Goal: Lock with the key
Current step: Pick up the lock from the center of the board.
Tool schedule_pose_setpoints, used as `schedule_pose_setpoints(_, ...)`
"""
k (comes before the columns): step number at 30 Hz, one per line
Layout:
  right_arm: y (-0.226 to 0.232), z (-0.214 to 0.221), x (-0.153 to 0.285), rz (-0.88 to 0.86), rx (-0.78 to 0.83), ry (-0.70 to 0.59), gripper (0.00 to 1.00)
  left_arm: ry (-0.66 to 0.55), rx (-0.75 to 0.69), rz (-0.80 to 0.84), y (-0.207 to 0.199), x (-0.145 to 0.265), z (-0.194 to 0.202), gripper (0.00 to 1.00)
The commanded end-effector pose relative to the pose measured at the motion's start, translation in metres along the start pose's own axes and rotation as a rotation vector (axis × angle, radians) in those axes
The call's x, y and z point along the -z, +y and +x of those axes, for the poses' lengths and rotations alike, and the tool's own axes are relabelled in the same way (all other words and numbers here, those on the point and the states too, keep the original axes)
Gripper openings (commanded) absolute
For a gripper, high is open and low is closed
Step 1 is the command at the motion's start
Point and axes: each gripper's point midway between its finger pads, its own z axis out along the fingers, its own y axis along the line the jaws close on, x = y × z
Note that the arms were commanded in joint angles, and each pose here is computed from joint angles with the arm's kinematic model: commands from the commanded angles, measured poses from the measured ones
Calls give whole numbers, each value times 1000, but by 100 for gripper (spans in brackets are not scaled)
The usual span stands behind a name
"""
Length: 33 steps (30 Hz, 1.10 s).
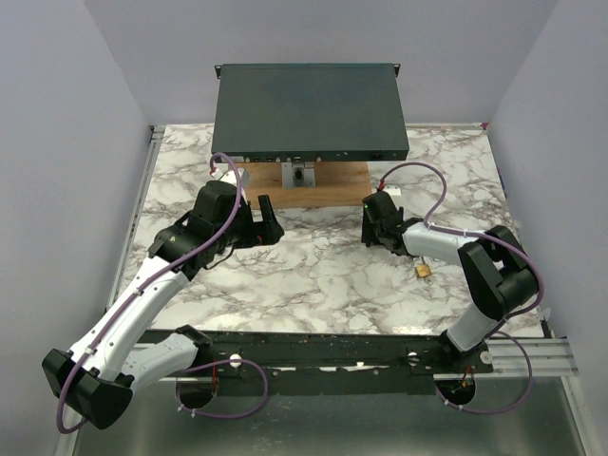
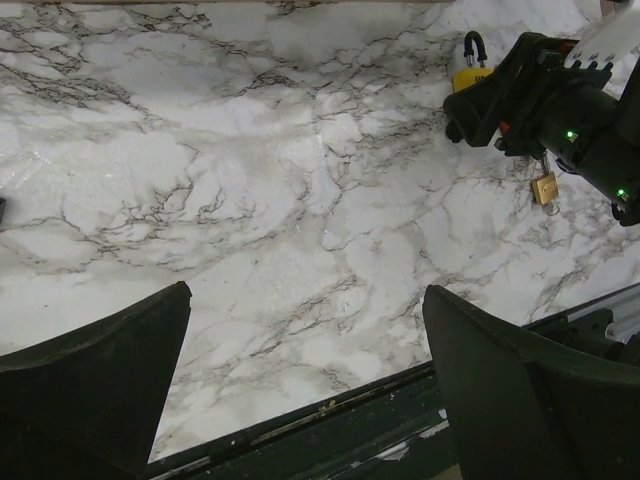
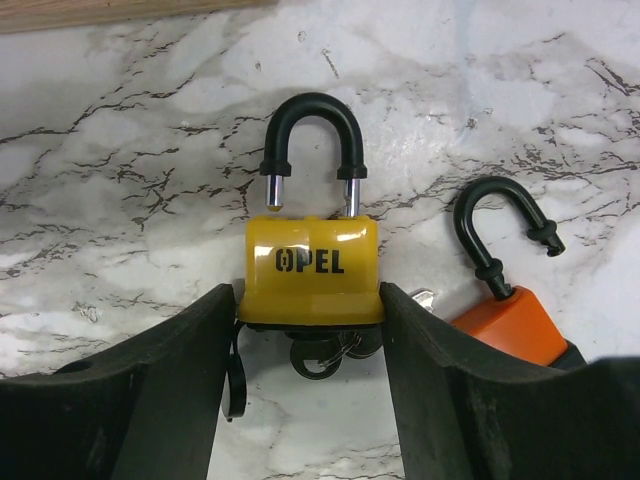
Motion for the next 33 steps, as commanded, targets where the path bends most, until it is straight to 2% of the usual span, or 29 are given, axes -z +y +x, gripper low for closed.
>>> schedule_pose_setpoints(1,-2,-9,-2,48,-41,-27,59,28,5,14,-1,-1,5,98)
schedule_pose_setpoints(4,-6,-15,-2,79,-55,-46,55,28,5,10,1,-1,5,99)
schedule_pose_setpoints(6,-7,-19,-2,89,-57,-59,49,30,5,6,3,-1,6,98)
schedule_pose_setpoints(9,-4,-26,2,69,-59,-76,27,37,5,12,4,-3,8,99)
schedule_pose_setpoints(13,16,-40,25,-74,-44,-95,12,44,1,69,-5,-4,9,98)
schedule_pose_setpoints(17,51,-52,74,-282,-2,-132,9,33,-26,161,-22,1,5,99)
schedule_pose_setpoints(23,111,-51,173,-646,98,-188,7,-8,-84,297,-52,21,-13,98)
schedule_pose_setpoints(29,138,-57,268,-952,217,-266,7,-69,-133,404,-80,51,-36,94)
schedule_pose_setpoints(33,147,-60,302,-1049,275,-264,5,-34,-128,492,-98,66,-36,89)
